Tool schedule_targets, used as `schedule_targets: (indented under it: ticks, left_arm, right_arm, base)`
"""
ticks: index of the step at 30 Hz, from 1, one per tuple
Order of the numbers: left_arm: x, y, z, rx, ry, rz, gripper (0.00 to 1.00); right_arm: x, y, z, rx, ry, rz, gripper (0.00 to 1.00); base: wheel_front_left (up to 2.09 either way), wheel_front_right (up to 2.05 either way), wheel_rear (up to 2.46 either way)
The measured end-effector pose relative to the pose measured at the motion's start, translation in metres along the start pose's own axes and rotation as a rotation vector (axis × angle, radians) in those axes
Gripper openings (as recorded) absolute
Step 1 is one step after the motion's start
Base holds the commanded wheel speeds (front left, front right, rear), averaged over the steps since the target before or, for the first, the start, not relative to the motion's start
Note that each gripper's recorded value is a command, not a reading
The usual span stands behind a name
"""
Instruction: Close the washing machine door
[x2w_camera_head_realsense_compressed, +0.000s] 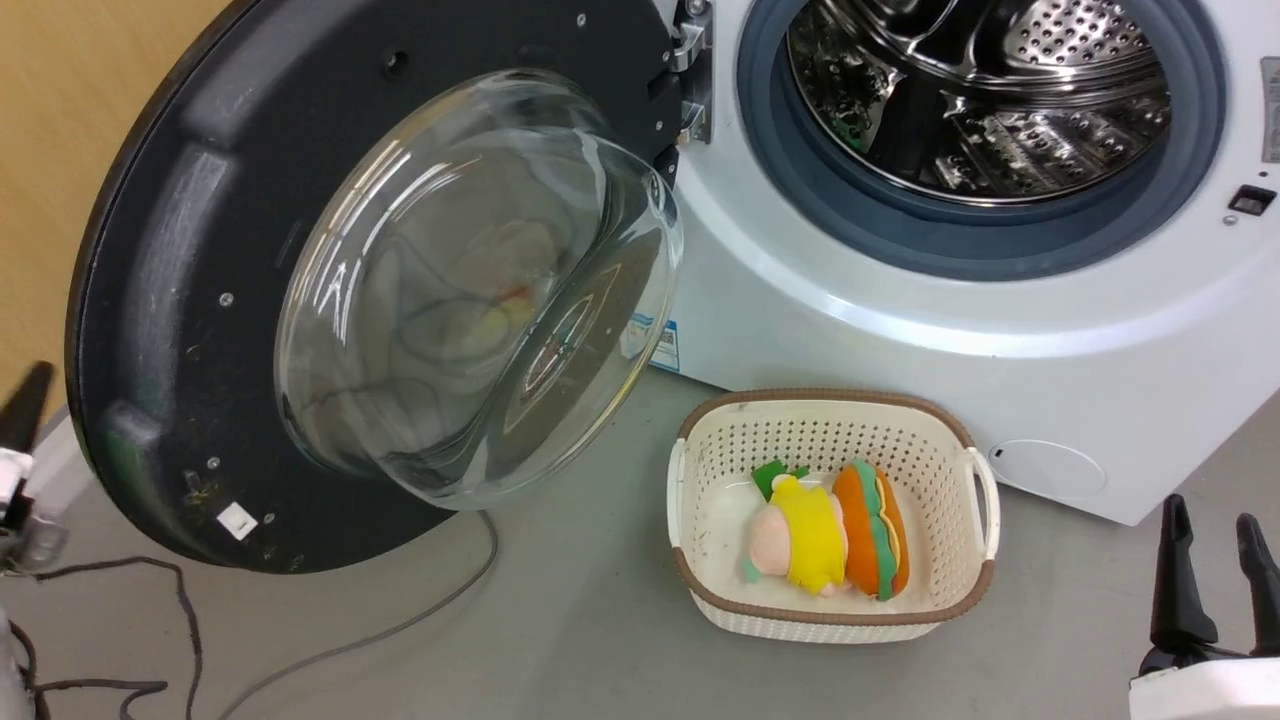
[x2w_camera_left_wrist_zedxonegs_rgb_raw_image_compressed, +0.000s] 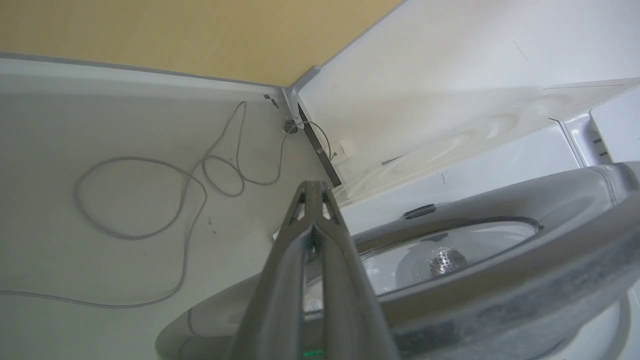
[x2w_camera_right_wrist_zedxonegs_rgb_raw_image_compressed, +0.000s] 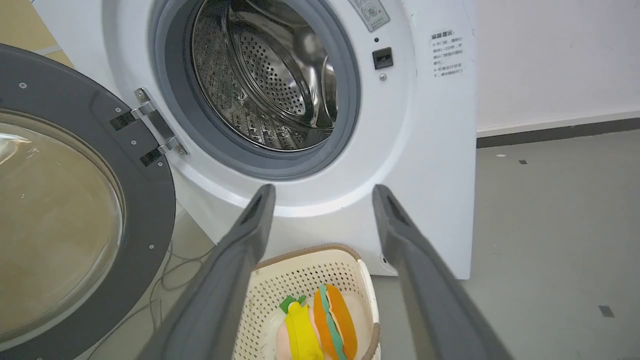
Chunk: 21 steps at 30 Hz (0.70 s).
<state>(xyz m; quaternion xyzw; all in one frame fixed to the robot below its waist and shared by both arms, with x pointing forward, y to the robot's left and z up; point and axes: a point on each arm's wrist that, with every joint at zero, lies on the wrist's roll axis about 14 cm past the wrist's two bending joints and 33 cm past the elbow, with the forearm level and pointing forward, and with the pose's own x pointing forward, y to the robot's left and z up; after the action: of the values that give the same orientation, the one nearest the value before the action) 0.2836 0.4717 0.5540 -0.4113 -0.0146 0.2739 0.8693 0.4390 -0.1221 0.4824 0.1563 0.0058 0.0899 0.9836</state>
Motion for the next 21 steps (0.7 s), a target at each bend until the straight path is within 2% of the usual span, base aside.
schedule_targets:
  ticks: [6, 13, 21]
  left_arm:
    - [-0.003, -0.002, -0.023, -0.076, 0.136, -0.052, 0.0]
    - [-0.018, -0.015, -0.034, -0.174, 0.222, -0.15, 0.0]
    - [-0.048, -0.032, -0.058, -0.202, 0.332, -0.26, 0.0]
  right_arm:
    - [0.003, -0.002, -0.004, 0.017, 0.002, -0.009, 1.0]
    - [0.007, -0.004, -0.006, 0.046, -0.005, -0.018, 1.0]
    - [0.013, -0.001, -0.01, 0.073, -0.011, -0.018, 1.0]
  base:
    - [0.0, 0.0, 0.0]
    - [0.0, 0.0, 0.0]
    - [0.0, 0.0, 0.0]
